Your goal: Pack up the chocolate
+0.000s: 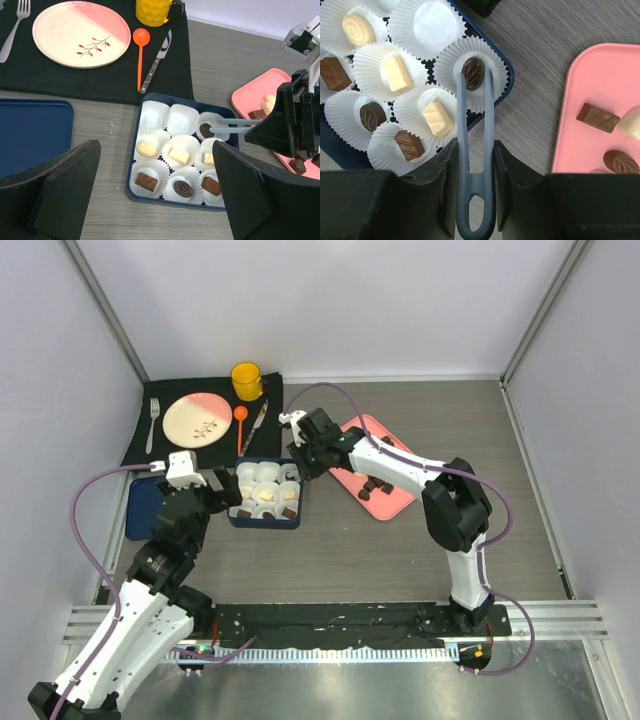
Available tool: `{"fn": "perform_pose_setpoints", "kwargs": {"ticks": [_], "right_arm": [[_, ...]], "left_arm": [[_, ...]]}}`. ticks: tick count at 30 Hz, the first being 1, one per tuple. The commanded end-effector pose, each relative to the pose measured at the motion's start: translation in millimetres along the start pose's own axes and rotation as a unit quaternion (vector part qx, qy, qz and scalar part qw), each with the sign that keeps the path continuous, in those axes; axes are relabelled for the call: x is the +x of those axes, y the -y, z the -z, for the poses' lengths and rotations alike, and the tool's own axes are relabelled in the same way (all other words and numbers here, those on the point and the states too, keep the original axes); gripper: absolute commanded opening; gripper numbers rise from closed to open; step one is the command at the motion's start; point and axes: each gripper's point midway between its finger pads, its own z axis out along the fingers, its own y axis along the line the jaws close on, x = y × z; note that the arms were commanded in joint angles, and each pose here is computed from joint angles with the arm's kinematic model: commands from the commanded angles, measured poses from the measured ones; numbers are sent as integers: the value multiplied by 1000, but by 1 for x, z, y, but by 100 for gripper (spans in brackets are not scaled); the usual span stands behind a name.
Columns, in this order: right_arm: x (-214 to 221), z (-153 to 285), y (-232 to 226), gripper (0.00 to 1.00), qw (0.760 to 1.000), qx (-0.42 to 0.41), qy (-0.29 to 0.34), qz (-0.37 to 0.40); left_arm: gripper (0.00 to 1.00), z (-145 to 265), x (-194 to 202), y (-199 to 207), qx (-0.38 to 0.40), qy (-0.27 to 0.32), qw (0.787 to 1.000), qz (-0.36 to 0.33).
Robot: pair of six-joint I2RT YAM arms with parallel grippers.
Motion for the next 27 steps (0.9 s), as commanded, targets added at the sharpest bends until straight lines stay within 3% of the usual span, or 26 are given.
{"fn": "perform_pose_setpoints", "kwargs": {"ticks": [1, 11, 18, 27], "right_arm": [[-52, 38, -3, 32, 997, 2, 75, 3], [-82, 95, 22, 25, 989, 51, 138, -10], [-51, 121, 79, 23, 983, 114, 129, -58], [21, 130, 144, 23, 977, 159, 78, -121]], "left_arm": [[100, 4, -29, 5, 8, 38, 999, 15], [100, 4, -29, 5, 7, 38, 999, 15], [100, 4, -29, 5, 7, 38, 999, 14], [100, 3, -27, 6, 9, 35, 999, 15]]}}
